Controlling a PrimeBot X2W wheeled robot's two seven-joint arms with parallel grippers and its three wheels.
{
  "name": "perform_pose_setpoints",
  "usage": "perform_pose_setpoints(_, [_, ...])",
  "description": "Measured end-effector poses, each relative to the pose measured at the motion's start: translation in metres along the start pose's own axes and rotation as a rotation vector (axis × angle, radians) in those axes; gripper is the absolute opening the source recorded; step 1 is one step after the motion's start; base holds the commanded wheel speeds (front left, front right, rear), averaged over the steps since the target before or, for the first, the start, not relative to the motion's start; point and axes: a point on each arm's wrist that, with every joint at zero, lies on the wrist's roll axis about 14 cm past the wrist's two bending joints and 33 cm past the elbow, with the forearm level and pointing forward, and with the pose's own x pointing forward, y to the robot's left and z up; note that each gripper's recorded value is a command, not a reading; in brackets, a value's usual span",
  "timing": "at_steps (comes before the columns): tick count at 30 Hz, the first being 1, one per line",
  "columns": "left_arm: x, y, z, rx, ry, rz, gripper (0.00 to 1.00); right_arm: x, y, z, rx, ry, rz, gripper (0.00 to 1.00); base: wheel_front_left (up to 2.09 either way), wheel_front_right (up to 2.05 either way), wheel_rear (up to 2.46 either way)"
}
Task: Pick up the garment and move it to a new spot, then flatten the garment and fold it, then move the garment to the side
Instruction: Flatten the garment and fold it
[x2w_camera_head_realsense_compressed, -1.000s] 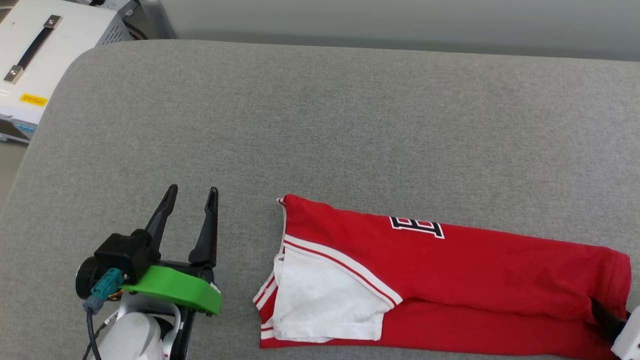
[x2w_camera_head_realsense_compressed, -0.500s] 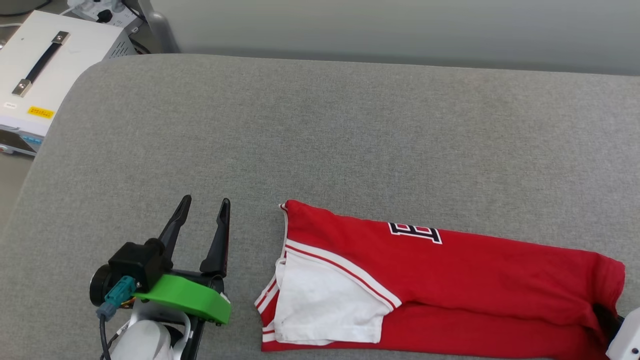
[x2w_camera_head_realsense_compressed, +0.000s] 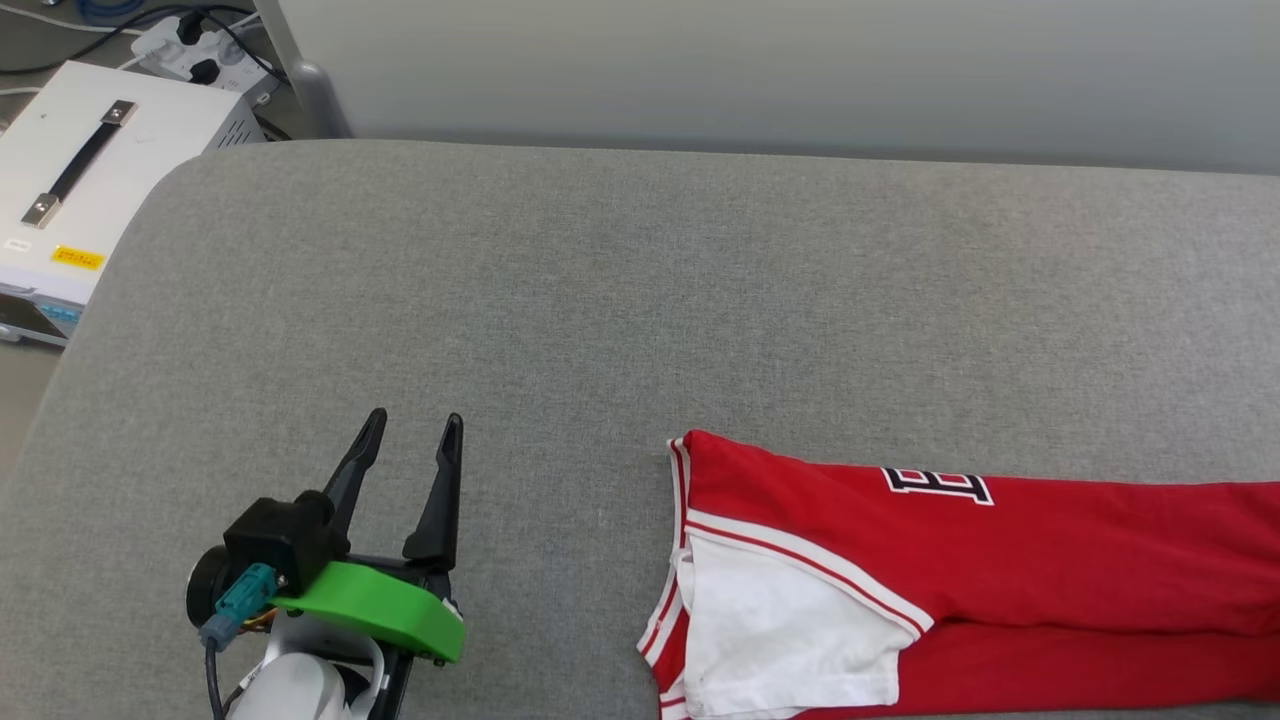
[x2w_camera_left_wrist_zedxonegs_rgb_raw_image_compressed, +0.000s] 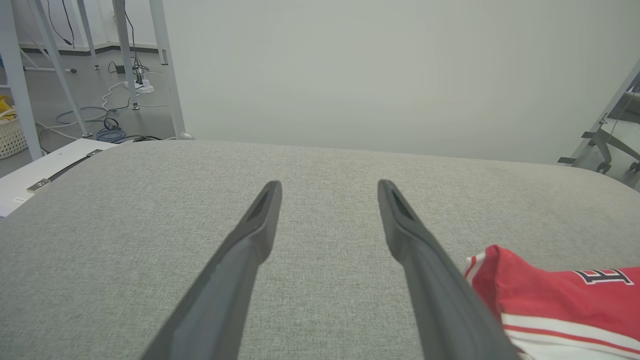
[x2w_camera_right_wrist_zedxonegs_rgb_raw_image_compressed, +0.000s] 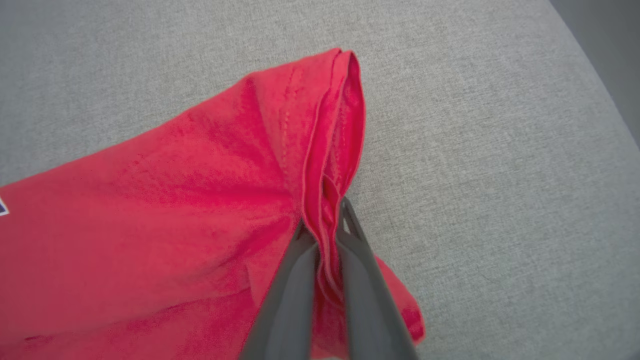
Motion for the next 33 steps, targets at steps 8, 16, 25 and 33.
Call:
perform_pose_setpoints(8, [-0.010, -0.005, 0.003, -0.013, -0.013, -0.002, 1.00, -0.022, 0.034, 0.013, -0.016, -0.037, 0.097, 0.00, 0.00, 0.00, 0.00])
perform_pose_setpoints(16, [-0.018, -0.006, 0.013, -0.021, -0.043, 0.000, 1.00, -0.051, 0.095, 0.006, -0.003, -0.013, 0.271, 0.00, 0.00, 0.00, 0.00])
perform_pose_setpoints(25, [-0.030, 0.001, 0.015, -0.022, -0.052, 0.025, 1.00, -0.079, 0.200, -0.015, 0.049, 0.066, 0.560, 0.00, 0.00, 0.00, 0.00])
perform_pose_setpoints(33, [-0.035, 0.011, 0.019, -0.011, -0.062, 0.058, 1.00, -0.093, 0.264, -0.031, 0.089, 0.143, 0.778, 0.00, 0.00, 0.00, 0.00])
